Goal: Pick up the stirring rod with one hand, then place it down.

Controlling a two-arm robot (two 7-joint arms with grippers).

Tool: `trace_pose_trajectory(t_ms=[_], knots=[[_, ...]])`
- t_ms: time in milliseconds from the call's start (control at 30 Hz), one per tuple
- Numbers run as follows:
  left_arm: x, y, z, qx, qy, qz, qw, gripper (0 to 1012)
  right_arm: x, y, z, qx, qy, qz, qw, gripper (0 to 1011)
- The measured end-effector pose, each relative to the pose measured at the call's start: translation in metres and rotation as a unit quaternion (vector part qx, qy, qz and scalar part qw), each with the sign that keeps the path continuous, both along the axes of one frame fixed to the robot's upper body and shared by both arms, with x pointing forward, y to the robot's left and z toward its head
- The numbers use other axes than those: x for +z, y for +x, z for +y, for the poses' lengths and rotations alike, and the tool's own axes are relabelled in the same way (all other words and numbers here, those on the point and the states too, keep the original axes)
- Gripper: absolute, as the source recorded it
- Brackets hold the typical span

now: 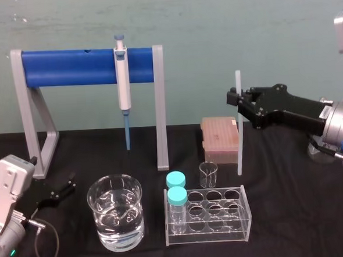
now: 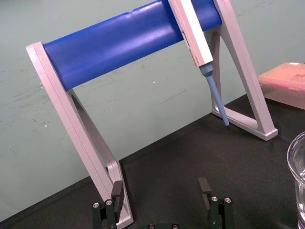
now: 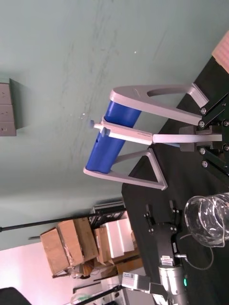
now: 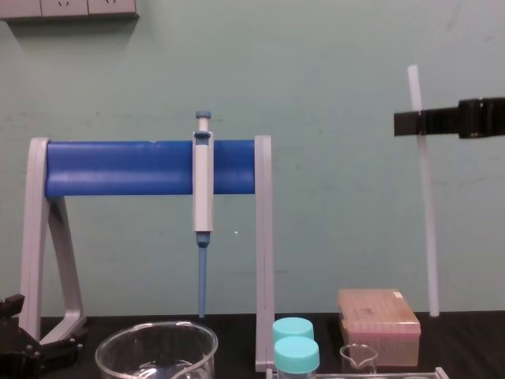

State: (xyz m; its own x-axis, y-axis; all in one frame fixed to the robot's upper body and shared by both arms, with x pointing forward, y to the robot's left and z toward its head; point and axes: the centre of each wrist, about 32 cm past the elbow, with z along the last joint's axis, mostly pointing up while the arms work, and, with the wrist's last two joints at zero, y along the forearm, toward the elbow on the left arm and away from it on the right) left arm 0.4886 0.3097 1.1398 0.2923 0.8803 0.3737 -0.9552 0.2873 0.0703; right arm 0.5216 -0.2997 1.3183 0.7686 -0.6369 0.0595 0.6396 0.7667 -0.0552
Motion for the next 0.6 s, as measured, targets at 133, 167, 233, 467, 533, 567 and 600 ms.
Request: trace_pose_trajectory(t_ms=[133, 167, 233, 467, 533, 567, 600], knots=[[0.000, 0.000, 0.000, 0.000, 0.000, 0.000, 1.0000, 1005, -0.010, 0.001, 0.001, 0.005, 0.008, 0.007, 0.9999, 69], [0.000, 0.000, 0.000, 0.000, 0.000, 0.000, 1.0000, 1005, -0.014, 0.002, 0.001, 0.006, 0.012, 0.011, 0.9998, 69], [0.000, 0.000, 0.000, 0.000, 0.000, 0.000, 1.0000, 1005, -0.019, 0.002, 0.001, 0.009, 0.016, 0.014, 0.9997, 69], [0.000, 0.000, 0.000, 0.000, 0.000, 0.000, 1.0000, 1005, -0.039, 0.006, 0.001, 0.017, 0.029, 0.027, 0.9991, 69], [0.000, 0.000, 0.000, 0.000, 0.000, 0.000, 1.0000, 1005, -0.045, 0.008, 0.000, 0.017, 0.031, 0.030, 0.9989, 69], [0.000, 0.000, 0.000, 0.000, 0.000, 0.000, 1.0000, 1005, -0.047, 0.008, 0.000, 0.018, 0.032, 0.031, 0.9989, 69], [0.000, 0.000, 0.000, 0.000, 0.000, 0.000, 1.0000, 1005, -0.048, 0.008, 0.000, 0.018, 0.031, 0.031, 0.9989, 69]])
